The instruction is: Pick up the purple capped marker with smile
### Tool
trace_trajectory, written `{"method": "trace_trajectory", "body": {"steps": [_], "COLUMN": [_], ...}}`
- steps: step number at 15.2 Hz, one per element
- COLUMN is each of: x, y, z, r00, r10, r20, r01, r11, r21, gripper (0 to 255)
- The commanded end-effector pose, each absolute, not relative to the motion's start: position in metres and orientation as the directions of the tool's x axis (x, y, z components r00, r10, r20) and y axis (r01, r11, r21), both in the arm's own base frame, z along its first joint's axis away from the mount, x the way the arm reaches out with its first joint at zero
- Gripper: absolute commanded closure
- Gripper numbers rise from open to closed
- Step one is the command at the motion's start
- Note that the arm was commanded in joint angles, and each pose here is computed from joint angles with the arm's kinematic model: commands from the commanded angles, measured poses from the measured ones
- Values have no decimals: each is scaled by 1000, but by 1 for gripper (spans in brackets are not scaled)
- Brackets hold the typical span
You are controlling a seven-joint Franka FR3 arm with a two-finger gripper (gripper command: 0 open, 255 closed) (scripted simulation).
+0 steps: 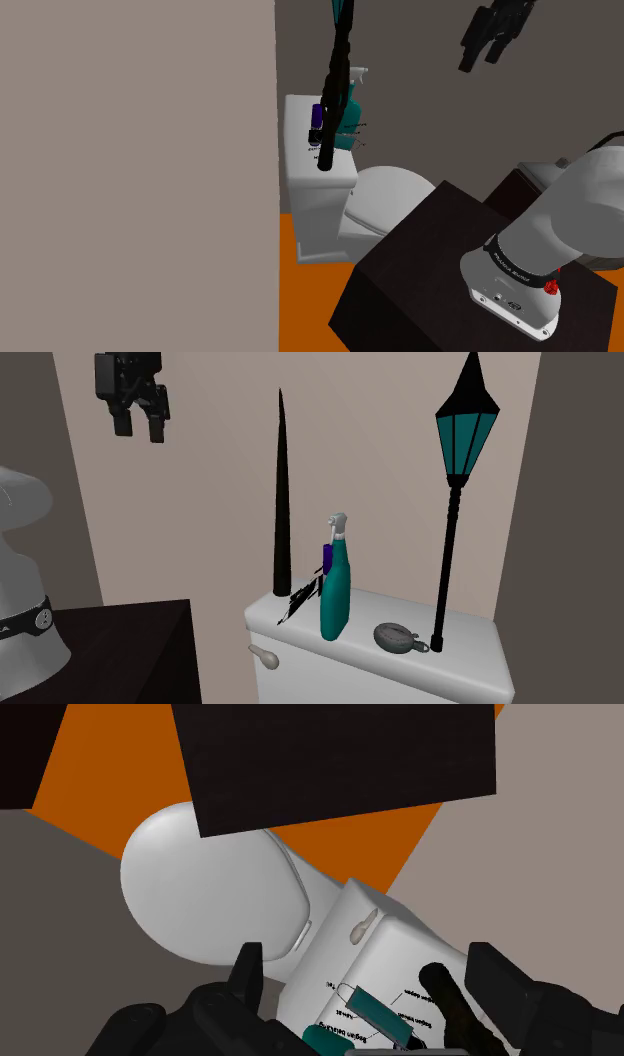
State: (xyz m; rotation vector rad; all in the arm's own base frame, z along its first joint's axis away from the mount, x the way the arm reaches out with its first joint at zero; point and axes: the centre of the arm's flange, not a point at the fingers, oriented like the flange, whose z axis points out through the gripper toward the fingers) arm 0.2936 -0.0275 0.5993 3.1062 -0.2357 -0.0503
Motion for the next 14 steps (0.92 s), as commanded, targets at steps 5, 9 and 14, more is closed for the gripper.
{"method": "trace_trajectory", "body": {"steps": [5,9,14], "x": [342,389,447], "y": [-24,-19,-10], "z": [573,547,512], "r00": [992,994,995], "r10": [-122,-92,-54], "r20": [-46,-61,-80], "r01": [-121,-91,-53], "r11": [-992,-996,-998], "r21": [25,20,14], "gripper": [0,0,0]}}
